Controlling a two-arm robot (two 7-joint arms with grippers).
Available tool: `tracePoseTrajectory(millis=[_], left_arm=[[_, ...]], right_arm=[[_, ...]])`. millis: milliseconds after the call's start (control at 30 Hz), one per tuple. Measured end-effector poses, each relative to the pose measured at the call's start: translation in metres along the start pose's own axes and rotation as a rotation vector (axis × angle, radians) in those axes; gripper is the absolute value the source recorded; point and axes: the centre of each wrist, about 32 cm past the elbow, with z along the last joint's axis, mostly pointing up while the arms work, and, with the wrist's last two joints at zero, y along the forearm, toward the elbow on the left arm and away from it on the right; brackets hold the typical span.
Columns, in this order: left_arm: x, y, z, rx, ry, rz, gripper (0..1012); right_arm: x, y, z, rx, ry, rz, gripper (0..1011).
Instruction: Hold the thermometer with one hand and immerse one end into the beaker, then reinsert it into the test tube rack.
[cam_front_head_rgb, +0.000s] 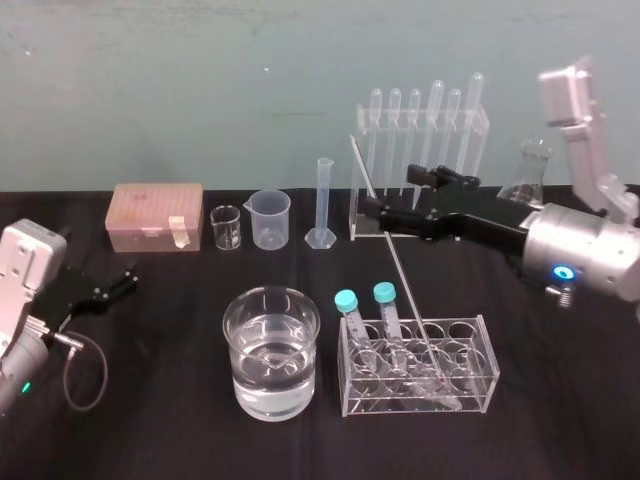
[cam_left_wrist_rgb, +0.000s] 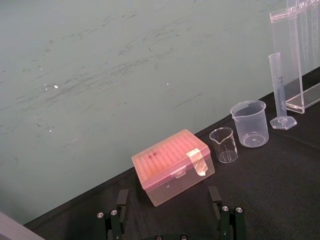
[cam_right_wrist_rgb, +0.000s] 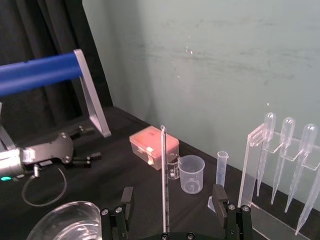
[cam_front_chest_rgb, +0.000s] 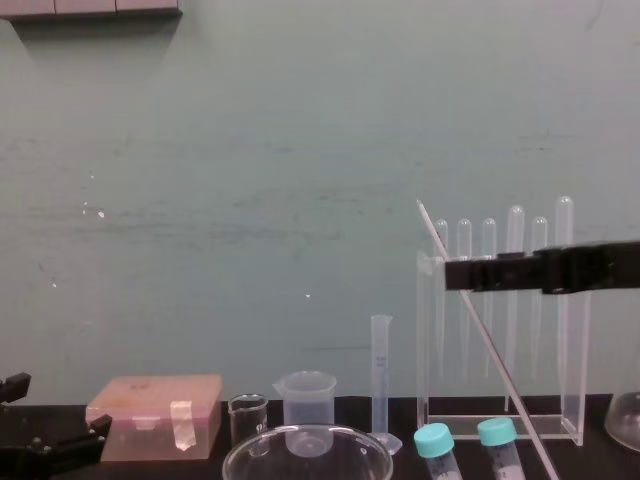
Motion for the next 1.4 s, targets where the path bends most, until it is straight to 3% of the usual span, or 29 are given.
tracePoseTrajectory(millis=[300, 833, 1000, 1400], left_arm=[[0.0000, 0.000, 0.000, 0.000, 0.000, 0.000, 1008], [0.0000, 0.000, 0.000, 0.000, 0.000, 0.000, 1008], [0.0000, 0.000, 0.000, 0.000, 0.000, 0.000, 1008], [0.0000, 0.000, 0.000, 0.000, 0.000, 0.000, 1008]], right_arm=[[-0.0006, 0.029, -0.001, -0.037, -0.014, 0.018, 1003], [-0.0013, 0.033, -0.001, -0.041, -0.031, 0.022, 981], [-0.0013, 0.033, -0.001, -0.040, -0.030, 0.023, 886], [-0.0014, 0.032, -0.001, -0.039, -0.027, 0.024, 536]])
